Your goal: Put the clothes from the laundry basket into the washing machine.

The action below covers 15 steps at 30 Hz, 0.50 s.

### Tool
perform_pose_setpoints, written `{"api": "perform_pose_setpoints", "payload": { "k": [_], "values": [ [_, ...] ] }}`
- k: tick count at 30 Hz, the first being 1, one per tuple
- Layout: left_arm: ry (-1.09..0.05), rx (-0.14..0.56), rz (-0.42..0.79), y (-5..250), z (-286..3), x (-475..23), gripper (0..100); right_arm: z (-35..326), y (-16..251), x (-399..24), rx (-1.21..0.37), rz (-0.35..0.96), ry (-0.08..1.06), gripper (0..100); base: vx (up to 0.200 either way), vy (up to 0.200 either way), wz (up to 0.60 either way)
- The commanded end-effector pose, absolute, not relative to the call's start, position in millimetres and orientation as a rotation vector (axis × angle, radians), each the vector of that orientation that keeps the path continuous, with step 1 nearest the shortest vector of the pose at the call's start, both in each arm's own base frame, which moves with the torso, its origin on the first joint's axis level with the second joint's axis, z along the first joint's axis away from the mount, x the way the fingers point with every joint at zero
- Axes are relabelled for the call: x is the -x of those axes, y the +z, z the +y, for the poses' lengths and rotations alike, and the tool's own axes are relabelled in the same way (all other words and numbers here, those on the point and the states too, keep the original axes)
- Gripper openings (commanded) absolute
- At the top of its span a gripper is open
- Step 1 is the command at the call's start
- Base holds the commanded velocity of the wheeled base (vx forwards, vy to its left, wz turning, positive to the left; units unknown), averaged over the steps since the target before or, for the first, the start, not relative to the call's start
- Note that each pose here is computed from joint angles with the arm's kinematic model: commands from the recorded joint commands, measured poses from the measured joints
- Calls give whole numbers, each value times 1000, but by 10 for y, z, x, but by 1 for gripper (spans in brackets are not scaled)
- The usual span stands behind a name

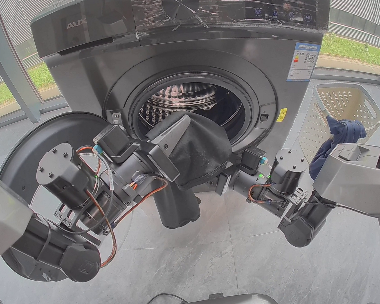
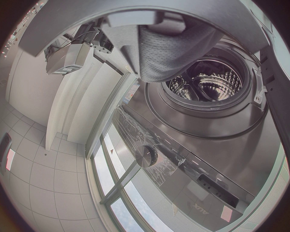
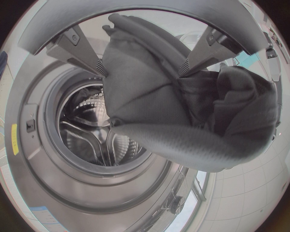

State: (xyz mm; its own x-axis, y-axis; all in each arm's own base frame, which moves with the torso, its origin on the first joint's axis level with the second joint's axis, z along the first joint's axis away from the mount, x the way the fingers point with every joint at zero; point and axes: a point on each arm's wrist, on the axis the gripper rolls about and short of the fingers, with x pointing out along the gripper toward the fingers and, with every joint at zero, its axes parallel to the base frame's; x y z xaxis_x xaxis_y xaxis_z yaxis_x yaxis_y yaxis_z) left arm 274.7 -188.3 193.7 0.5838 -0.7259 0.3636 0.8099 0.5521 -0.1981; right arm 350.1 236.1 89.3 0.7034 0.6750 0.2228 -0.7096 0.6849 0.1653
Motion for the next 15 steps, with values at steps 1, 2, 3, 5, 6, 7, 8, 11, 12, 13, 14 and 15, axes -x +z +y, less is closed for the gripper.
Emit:
{"api": "perform_pose_setpoints", "payload": {
  "k": [1, 2, 3, 5, 6, 7, 8, 11, 12, 13, 14, 15],
  "values": [
    [-920, 365, -255, 1946, -1882, -2746, 0, 2434, 823, -3682, -230, -198, 770, 100, 0, 0, 0],
    [-918, 365, -257, 1951, -1876, -2747, 0, 2456, 803, -3728, -228, -207, 769, 100, 0, 0, 0],
    [-918, 365, -257, 1951, -1876, -2747, 0, 2456, 803, -3728, -228, -207, 769, 100, 0, 0, 0],
    [-917, 365, -260, 1959, -1871, -2748, 0, 2460, 807, -3735, -227, -216, 768, 100, 0, 0, 0],
    [-916, 365, -261, 1959, -1866, -2751, 0, 2467, 817, -3734, -229, -222, 769, 0, 0, 0, 0],
    [-916, 365, -261, 1959, -1866, -2751, 0, 2463, 825, -3740, -229, -227, 767, 0, 0, 0, 0],
    [-916, 365, -261, 1959, -1866, -2751, 0, 2463, 825, -3740, -229, -227, 767, 0, 0, 0, 0],
    [-912, 364, -258, 1948, -1864, -2765, 0, 2451, 897, -3734, -234, -243, 766, 0, 0, 0, 0],
    [-912, 364, -256, 1943, -1865, -2768, 0, 2444, 901, -3735, -234, -243, 765, 0, 0, 0, 0],
    [-911, 363, -257, 1935, -1864, -2775, 0, 2430, 929, -3726, -234, -248, 763, 0, 0, 0, 0],
    [-910, 363, -255, 1930, -1865, -2777, 0, 2425, 948, -3719, -235, -250, 764, 0, 0, 0, 0],
    [-908, 363, -257, 1928, -1858, -2784, 0, 2411, 960, -3710, -235, -250, 760, 0, 0, 0, 0]
  ]
}}
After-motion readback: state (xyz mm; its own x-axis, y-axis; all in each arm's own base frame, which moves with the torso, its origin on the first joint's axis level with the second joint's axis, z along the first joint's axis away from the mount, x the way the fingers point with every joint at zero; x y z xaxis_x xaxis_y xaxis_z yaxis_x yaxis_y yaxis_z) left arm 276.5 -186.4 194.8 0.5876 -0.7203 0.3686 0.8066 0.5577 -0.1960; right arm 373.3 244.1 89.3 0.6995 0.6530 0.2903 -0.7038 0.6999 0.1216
